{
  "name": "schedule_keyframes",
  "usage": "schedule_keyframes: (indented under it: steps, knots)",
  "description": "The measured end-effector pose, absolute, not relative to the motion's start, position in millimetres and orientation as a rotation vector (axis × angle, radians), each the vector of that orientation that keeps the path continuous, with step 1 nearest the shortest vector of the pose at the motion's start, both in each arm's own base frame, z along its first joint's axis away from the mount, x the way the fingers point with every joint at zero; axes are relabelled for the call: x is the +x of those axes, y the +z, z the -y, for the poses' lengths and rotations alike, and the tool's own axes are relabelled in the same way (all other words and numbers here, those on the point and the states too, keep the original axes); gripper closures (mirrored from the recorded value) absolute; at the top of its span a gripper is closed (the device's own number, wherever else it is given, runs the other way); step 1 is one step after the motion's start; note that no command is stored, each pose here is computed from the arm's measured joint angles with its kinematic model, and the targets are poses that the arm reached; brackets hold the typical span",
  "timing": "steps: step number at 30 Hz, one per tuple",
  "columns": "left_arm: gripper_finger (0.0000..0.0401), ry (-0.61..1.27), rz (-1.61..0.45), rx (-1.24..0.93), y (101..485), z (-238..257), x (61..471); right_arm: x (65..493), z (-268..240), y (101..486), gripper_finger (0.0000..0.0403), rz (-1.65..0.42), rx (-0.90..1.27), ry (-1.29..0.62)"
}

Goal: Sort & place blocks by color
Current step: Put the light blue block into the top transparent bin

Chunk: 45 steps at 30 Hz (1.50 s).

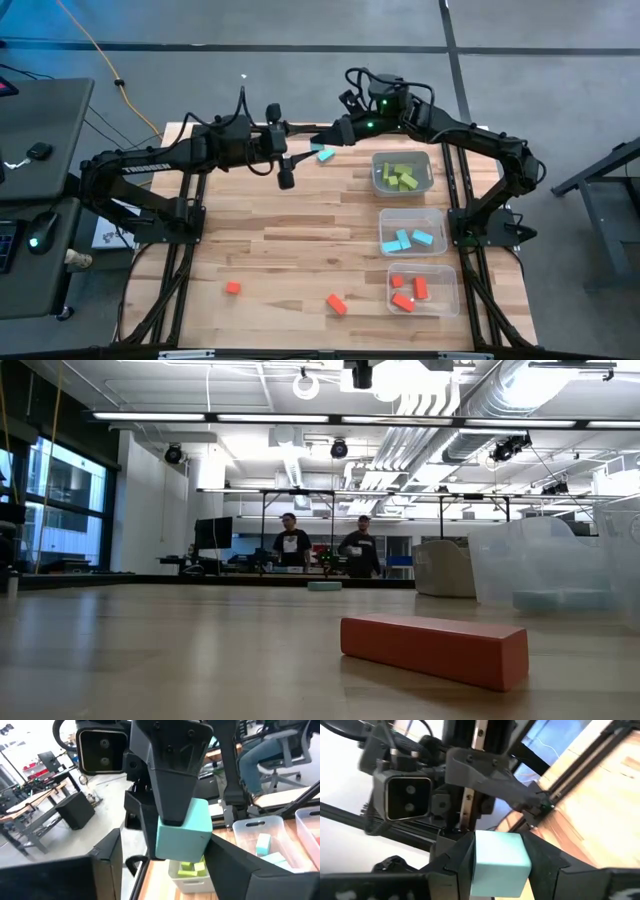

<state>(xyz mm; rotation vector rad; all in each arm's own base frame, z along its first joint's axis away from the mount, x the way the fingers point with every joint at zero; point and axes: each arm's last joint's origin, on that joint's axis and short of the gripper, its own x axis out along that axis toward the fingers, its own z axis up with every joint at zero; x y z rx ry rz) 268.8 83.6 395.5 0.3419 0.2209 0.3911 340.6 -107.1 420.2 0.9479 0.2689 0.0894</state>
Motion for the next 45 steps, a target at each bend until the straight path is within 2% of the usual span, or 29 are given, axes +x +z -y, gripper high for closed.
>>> schedule_keyframes:
  steps: [5,18,24,36,45]
  knots:
    - [0.02,0.408,-0.286,0.334,389.7,-84.0,267.5,338.1,106.8,412.8,0.0273,-0.339,0.946,0.053]
    - [0.02,0.413,-0.358,0.275,382.2,-83.5,265.0,331.3,105.4,396.2,0.0274,-0.495,0.922,-0.036]
    - [0.02,0.409,-0.407,0.254,377.4,-83.4,263.6,323.7,94.3,380.1,0.0274,-0.684,0.918,-0.093]
    - [0.0199,0.421,-0.522,0.205,366.6,-82.6,259.0,298.8,59.9,352.7,0.0274,-1.088,0.755,-0.429]
    - [0.0203,0.435,-0.572,0.143,361.3,-82.0,256.2,282.4,33.3,346.1,0.0274,-1.261,0.624,-0.644]
